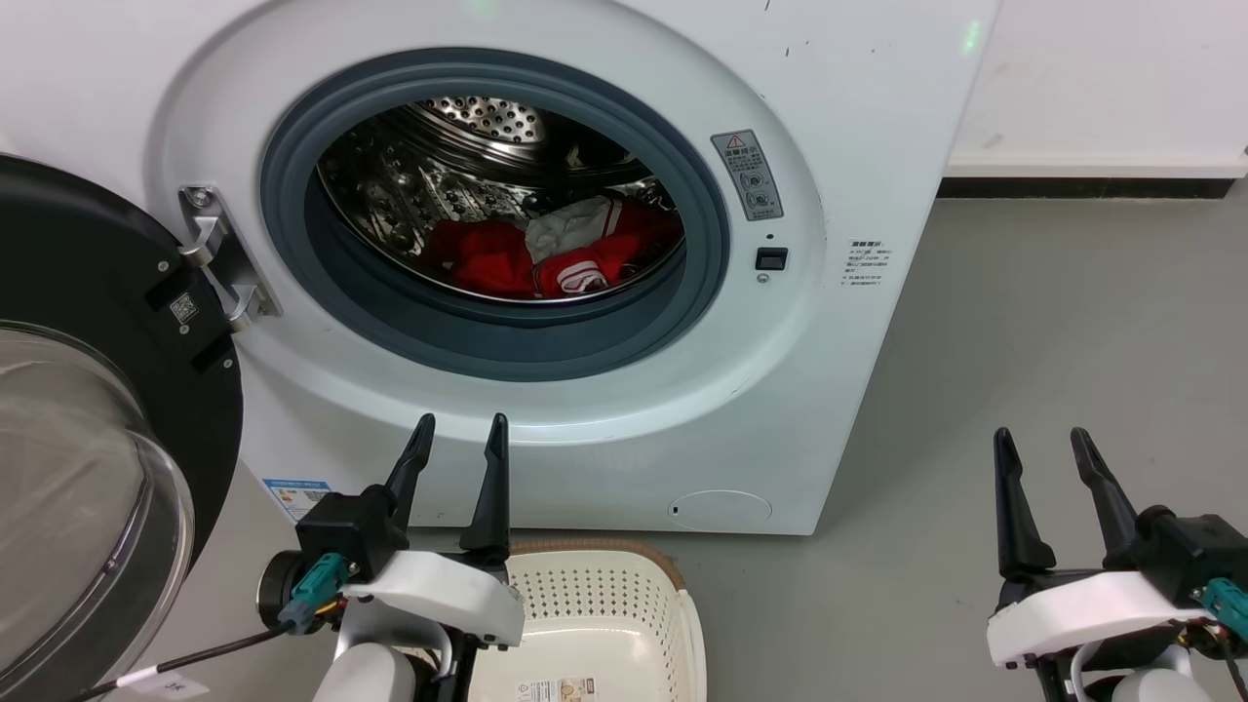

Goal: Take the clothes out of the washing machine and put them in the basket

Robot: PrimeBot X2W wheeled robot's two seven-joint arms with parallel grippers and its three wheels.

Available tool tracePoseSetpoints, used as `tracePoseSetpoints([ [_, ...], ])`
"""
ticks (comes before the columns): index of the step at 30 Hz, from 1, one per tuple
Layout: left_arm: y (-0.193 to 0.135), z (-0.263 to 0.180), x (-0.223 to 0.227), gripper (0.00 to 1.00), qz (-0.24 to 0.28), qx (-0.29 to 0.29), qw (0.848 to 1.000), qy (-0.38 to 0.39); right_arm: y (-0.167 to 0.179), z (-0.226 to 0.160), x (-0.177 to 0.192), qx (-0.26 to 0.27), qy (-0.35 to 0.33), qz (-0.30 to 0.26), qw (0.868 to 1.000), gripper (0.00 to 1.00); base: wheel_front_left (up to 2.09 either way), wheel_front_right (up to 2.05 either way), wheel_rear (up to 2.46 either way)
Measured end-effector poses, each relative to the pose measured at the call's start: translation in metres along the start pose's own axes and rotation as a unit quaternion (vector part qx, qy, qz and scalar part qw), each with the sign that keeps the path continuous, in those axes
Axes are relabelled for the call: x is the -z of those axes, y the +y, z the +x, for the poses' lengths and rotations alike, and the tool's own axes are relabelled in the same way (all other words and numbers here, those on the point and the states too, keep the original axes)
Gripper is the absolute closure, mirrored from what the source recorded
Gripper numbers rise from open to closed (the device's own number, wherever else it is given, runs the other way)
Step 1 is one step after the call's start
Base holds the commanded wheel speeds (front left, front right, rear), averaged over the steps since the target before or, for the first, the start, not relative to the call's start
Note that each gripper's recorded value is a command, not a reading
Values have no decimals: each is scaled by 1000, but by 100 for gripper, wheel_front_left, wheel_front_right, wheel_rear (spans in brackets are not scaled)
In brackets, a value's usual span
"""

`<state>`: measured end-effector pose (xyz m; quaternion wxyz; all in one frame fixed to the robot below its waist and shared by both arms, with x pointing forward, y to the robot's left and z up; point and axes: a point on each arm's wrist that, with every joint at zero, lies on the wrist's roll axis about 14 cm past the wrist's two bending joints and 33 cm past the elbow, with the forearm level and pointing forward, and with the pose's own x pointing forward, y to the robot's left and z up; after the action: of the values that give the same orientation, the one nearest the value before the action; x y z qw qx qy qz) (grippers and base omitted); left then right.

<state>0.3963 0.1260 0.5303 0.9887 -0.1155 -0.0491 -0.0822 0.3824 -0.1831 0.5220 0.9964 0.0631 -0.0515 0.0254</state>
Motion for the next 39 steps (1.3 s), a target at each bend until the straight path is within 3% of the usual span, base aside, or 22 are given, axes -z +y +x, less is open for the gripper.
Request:
tracePoseSetpoints([
  [28,-5,-3,3,0,86,9,996,-9,7,0,7,-26,3,-98,995,0,0,0,0],
  [39,-1,-5,7,0,84,3,996,-3,7,0,11,-25,8,-97,995,0,0,0,0],
])
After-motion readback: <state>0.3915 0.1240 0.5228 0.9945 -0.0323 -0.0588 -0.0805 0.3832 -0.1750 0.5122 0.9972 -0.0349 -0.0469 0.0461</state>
